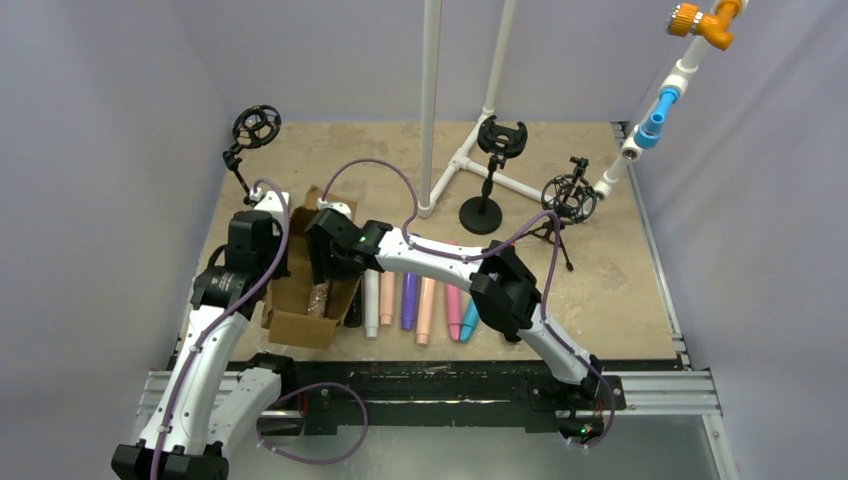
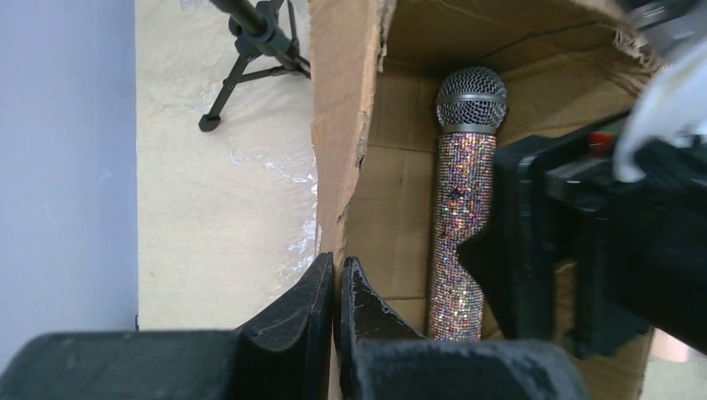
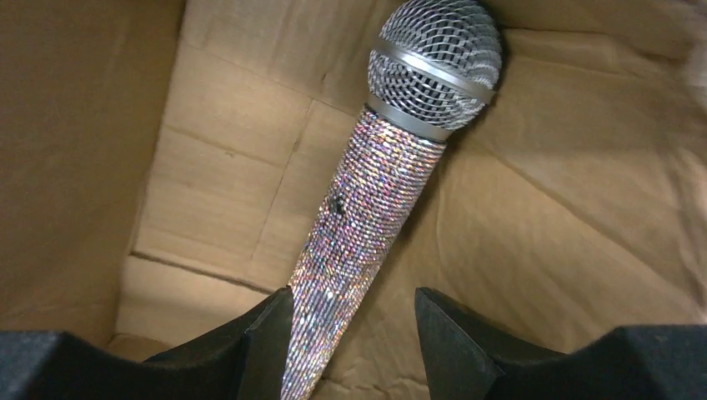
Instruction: Attach the microphones to the stand
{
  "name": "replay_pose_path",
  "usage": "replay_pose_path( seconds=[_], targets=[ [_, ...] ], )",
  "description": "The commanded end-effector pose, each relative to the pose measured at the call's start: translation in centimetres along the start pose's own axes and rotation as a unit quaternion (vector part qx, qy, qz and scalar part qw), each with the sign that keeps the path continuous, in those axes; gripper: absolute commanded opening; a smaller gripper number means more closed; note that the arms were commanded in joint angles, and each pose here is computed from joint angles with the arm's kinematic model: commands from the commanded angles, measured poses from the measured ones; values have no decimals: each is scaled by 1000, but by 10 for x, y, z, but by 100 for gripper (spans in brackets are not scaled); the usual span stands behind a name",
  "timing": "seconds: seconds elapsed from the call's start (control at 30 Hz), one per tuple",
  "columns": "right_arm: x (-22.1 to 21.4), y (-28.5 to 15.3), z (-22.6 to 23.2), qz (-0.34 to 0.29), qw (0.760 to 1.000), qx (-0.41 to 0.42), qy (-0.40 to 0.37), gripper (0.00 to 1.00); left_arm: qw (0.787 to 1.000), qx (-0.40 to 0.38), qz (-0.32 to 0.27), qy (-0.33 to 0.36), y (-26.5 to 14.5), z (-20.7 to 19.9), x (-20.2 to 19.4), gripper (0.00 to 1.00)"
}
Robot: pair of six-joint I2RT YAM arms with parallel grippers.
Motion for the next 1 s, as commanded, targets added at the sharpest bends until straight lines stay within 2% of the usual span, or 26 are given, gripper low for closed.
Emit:
replay_pose_path(
  seconds=[0.0,0.23,0.47,0.8,0.97],
  targets=[
    [9,-7,8,-1,1000,2,1,61,999,-11,-38,-16,-11,0,20,0],
    [2,28,-2,7,1000,-29,-3,62,996,-62,-59,-25,-20,-16,27,0],
    [-8,47,-20,18,998,-59,-9,62,994,-78,-69,-26,-21,-21,29,0],
    [1,24,-22,14,996,-75,-38,61,997,-39,-70,-11,-19,-9,29,0],
    [-13,37,-41,29,994,-99,-40,60,996,-42,-76,-11,-21,-10,31,0]
  ],
)
Point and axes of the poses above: each gripper's point midway between its finger pads, its own y axis out along the fingers, its own z axis along the line the jaws close on, x = y × z, the point moved 1 cm from there along -y, back along the fingers, and after that the axes turned 13 degrees about y, right-handed, at the moved point
